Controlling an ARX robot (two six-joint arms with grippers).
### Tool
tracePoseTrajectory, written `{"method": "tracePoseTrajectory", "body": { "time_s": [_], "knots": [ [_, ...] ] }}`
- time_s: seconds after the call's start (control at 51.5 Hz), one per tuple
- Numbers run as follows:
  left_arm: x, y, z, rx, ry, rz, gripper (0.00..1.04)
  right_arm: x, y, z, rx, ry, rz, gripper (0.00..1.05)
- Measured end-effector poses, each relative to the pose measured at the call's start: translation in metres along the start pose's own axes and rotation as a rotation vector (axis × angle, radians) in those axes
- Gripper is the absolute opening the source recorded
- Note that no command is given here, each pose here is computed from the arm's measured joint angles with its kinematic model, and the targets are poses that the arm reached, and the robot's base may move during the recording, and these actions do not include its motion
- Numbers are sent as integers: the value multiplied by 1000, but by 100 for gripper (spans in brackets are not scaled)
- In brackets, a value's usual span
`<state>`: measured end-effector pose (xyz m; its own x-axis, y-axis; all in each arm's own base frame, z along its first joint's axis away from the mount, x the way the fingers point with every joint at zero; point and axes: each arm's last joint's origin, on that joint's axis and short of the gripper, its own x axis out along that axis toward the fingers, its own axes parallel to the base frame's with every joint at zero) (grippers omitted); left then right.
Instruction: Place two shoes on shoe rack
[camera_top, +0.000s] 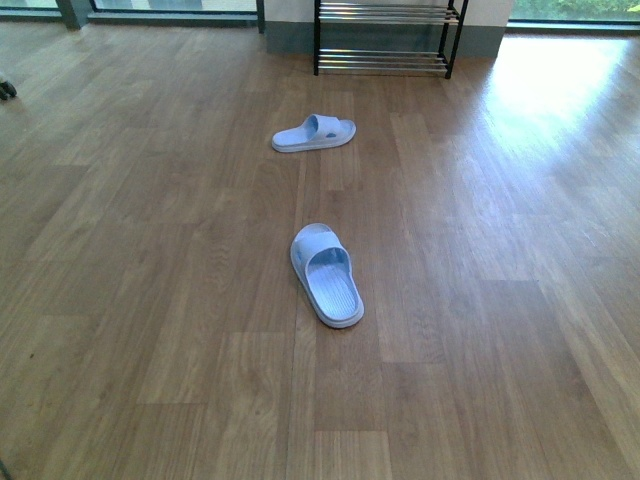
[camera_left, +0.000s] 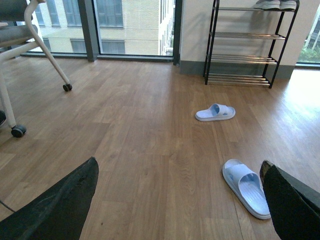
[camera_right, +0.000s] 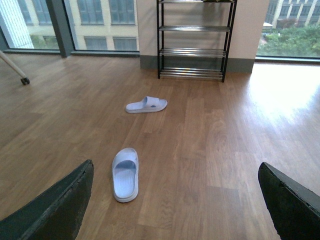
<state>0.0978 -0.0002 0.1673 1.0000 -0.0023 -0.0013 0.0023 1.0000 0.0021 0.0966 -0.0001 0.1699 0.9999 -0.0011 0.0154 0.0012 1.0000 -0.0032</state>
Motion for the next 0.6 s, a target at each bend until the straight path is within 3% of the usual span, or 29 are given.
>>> {"method": "tracePoseTrajectory", "body": {
  "time_s": [0.602],
  "knots": [
    [0, 0, 0, 0, 0, 1, 95, 0, 0, 0, 0, 0, 0, 95]
  ]
}}
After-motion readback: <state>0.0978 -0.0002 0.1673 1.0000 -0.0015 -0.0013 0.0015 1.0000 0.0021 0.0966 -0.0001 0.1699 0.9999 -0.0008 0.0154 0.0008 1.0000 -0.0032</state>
